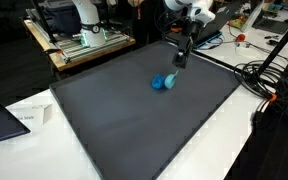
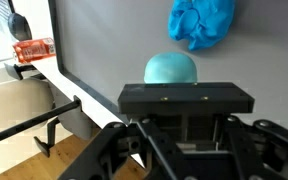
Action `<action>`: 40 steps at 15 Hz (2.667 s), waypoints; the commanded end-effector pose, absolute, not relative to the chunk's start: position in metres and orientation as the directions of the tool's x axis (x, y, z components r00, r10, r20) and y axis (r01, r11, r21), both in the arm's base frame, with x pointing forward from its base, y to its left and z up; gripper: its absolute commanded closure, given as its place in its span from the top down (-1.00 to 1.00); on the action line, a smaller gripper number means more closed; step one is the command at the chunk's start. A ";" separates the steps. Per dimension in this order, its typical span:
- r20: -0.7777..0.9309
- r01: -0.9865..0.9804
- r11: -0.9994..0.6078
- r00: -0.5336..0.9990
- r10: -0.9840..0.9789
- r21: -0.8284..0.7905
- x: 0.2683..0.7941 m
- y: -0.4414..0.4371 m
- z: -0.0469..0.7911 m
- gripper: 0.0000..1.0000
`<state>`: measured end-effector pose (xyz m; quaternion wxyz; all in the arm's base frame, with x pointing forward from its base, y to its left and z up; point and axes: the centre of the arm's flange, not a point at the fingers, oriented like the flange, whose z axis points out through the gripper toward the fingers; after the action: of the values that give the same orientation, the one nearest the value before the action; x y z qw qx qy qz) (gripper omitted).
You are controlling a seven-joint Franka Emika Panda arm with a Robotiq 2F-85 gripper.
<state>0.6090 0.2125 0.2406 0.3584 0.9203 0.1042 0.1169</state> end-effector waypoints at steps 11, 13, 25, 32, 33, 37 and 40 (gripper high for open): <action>0.138 0.121 -0.629 0.928 0.347 0.768 0.597 0.235 0.217 -0.56; 0.148 0.116 -0.662 0.933 0.329 0.741 0.603 0.230 0.237 -0.56; 0.053 0.192 -0.921 0.973 0.223 0.340 0.624 0.162 0.342 -0.56; 0.014 0.250 -0.960 0.967 0.254 0.122 0.618 0.133 0.367 -0.56; 0.017 0.259 -0.961 0.965 0.262 0.097 0.615 0.128 0.368 -0.56; 0.062 0.263 -0.964 0.962 0.265 0.029 0.601 0.101 0.372 -0.56; 0.115 0.267 -0.964 0.958 0.263 -0.017 0.590 0.079 0.366 -0.56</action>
<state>0.6193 0.1035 0.3664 0.0140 0.9908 0.1292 0.0379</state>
